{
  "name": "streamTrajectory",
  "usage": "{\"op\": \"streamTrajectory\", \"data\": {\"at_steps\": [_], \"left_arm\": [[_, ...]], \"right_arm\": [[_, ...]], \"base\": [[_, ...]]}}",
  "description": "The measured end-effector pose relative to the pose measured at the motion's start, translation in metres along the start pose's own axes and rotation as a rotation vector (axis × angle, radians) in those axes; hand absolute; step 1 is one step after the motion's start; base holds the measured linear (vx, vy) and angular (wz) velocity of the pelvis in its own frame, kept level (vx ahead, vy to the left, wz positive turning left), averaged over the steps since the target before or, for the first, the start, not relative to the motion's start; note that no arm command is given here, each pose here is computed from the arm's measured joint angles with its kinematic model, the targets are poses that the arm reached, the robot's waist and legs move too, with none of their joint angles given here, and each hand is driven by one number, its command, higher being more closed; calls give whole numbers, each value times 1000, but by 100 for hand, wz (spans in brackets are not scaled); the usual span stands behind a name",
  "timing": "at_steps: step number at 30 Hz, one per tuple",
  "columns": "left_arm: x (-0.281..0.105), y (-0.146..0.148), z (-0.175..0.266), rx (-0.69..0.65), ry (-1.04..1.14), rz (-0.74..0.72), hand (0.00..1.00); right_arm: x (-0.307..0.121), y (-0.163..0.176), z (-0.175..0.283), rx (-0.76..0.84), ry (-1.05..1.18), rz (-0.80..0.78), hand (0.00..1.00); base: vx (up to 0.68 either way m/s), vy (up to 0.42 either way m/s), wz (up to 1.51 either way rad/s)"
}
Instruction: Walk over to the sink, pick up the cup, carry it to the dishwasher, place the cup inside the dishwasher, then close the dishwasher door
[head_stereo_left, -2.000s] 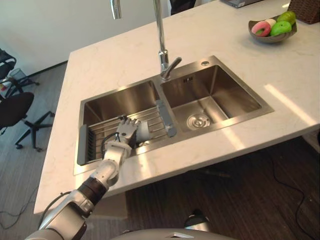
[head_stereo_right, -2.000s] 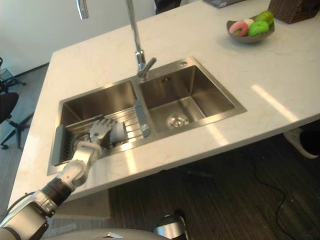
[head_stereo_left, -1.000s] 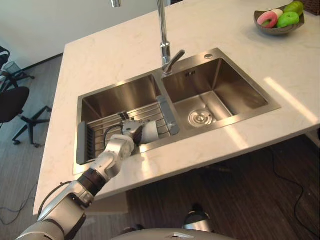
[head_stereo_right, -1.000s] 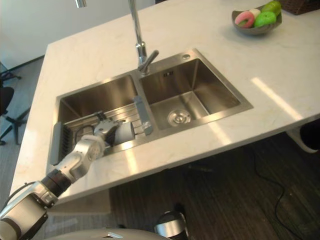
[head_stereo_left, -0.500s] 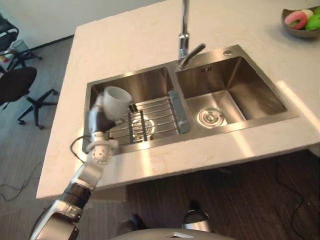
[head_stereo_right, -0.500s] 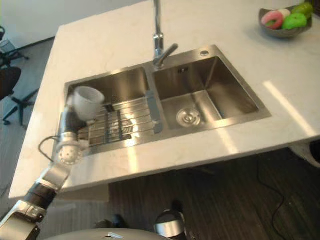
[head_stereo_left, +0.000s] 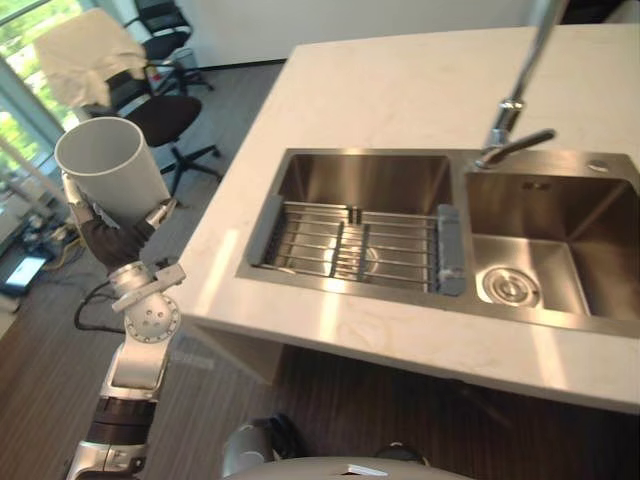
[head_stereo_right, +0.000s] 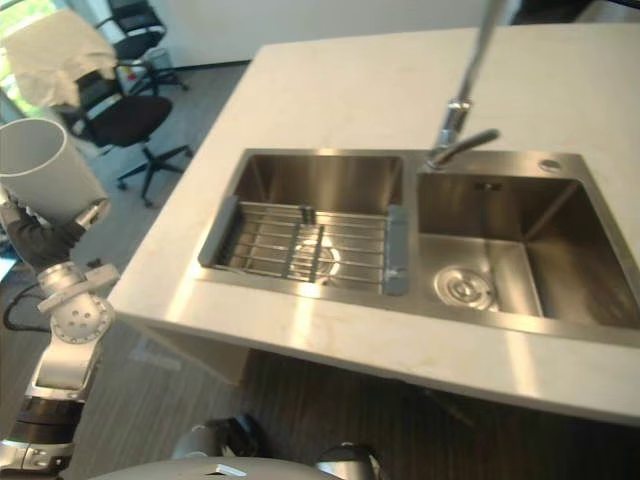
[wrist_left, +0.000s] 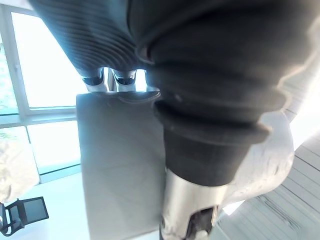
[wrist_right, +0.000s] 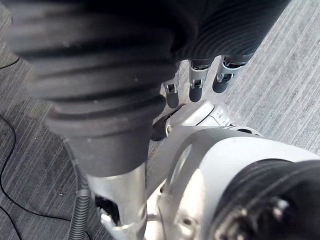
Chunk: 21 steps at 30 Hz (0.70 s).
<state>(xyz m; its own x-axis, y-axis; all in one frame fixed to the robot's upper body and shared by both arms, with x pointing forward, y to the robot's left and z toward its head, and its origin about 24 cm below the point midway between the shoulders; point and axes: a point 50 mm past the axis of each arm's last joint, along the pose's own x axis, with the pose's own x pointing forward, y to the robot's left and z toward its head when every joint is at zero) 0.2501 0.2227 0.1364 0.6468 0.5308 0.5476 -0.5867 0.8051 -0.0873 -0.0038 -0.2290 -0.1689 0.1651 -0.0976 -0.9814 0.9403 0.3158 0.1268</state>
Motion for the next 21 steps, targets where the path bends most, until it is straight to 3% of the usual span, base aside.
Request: {"op": "streamTrajectory", "data": {"at_steps": [5,10,16,18,21], "left_arm": [[-14,0,-8,-90,103,-35,100],[-31,-1,-15,-107,174,-61,100],[-29,7,-4,-78,124,-147,100],[-12,26,-1,-19,91,-89,100],[-1,43,-2,-6,94,-41,100]], "right_arm": [[-11,-38,3,45,-24,-25,0],[-13,-52,-18,37,38,-44,0],[-8,-33,2,-149,-6,-5,0],[-4,-22,-1,-183,0,-24,0],[-8,-31,3,-196,-43,-92,0]], "base": [[67,108,105],[-85,103,161],[7,250,78],[0,257,55],[-41,227,118]]}}
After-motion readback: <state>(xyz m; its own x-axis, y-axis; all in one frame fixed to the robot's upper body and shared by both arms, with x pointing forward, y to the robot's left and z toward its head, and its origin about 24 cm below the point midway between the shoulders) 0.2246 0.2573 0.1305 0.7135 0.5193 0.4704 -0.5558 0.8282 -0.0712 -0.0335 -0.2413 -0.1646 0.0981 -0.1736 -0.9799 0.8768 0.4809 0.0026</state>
